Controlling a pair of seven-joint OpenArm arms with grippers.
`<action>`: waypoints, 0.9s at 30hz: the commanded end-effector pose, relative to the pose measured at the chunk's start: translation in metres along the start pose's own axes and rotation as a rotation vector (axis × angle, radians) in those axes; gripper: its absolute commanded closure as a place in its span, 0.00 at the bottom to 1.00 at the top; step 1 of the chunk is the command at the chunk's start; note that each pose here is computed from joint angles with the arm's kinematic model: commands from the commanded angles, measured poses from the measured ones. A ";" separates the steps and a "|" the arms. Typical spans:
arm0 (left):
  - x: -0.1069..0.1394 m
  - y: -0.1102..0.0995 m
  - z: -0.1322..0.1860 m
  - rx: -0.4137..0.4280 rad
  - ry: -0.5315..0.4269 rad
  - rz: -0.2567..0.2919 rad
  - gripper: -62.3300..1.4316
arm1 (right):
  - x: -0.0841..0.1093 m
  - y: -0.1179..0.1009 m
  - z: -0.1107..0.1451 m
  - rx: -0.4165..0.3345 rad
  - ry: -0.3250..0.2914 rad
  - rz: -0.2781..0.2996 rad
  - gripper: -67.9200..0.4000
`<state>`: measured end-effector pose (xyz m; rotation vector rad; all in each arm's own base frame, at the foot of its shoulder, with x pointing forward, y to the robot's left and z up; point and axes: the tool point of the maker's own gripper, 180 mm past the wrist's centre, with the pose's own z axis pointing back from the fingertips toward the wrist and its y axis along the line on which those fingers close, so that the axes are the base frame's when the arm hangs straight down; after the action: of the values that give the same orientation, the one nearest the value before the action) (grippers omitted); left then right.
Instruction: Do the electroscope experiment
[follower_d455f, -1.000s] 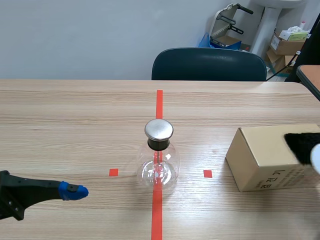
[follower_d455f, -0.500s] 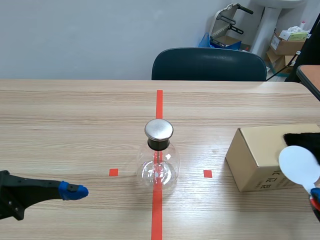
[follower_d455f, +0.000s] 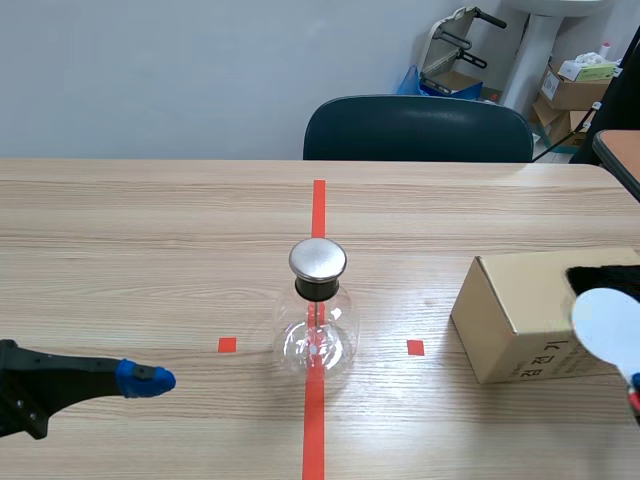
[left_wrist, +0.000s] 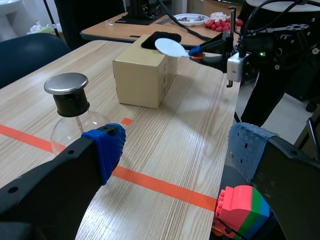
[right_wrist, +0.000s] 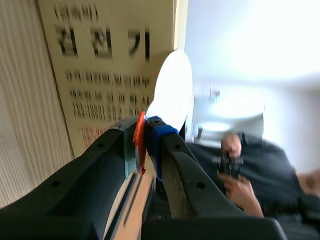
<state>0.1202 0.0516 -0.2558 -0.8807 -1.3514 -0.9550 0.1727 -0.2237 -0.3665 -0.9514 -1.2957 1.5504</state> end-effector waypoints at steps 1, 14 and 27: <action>0.007 -0.003 -0.003 -0.001 -0.034 0.017 0.27 | -0.008 -0.007 0.000 -0.024 0.020 0.054 0.97; 0.007 -0.004 -0.003 0.000 -0.035 0.018 0.27 | -0.039 -0.009 0.003 -0.031 0.190 0.052 0.97; 0.007 -0.004 -0.003 0.000 -0.035 0.018 0.27 | -0.068 -0.011 0.010 -0.040 0.356 0.050 0.97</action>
<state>0.1202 0.0513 -0.2557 -0.8811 -1.3529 -0.9533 0.1828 -0.2873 -0.3629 -1.1690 -1.0422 1.2964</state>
